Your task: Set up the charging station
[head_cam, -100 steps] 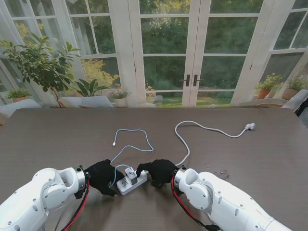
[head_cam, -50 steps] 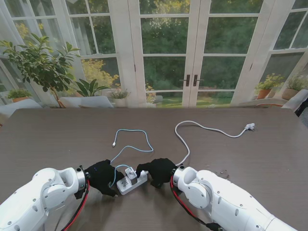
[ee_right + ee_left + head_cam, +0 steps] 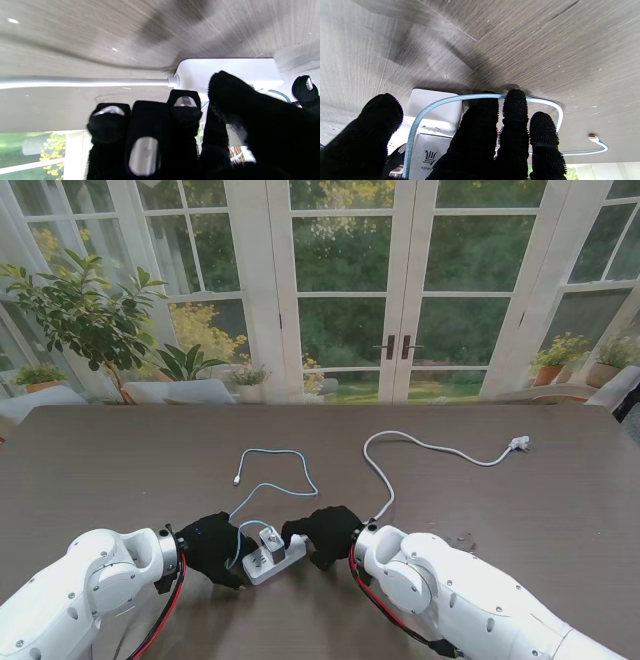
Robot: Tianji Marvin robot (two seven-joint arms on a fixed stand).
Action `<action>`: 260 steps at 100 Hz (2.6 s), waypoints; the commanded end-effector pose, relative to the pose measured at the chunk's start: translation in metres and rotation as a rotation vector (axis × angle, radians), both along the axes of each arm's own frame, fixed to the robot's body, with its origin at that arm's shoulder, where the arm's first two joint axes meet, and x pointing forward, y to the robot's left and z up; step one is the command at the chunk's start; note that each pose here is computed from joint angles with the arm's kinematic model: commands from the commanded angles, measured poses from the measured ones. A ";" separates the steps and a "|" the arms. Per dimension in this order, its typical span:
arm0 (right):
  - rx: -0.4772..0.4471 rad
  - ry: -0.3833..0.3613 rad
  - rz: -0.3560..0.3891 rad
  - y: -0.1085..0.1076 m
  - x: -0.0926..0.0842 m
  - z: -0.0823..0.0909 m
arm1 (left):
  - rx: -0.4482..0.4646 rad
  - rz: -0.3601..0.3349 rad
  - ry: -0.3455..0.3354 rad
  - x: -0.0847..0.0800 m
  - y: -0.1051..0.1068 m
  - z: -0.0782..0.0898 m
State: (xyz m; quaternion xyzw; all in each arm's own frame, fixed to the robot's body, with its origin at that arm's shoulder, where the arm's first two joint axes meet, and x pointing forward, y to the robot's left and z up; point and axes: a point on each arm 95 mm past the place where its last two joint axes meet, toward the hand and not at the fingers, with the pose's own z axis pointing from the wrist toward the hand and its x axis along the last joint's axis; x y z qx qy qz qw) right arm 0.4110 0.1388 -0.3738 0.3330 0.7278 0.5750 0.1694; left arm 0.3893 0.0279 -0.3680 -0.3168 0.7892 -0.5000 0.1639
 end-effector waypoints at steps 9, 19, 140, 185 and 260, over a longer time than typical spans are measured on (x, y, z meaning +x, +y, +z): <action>-0.129 0.101 0.013 -0.009 -0.024 -0.040 | 0.079 0.007 0.101 -0.018 0.013 -0.033; -0.138 0.107 0.014 -0.009 -0.026 -0.039 | 0.079 0.007 0.101 -0.018 0.013 -0.033; -0.029 0.189 -0.106 -0.003 -0.033 -0.045 | 0.079 0.007 0.101 -0.018 0.013 -0.033; 0.011 0.220 -0.145 -0.005 -0.026 -0.047 | 0.079 0.007 0.101 -0.018 0.013 -0.033; 0.025 0.230 -0.170 -0.014 -0.033 -0.035 | 0.022 0.092 0.156 -0.015 0.014 -0.040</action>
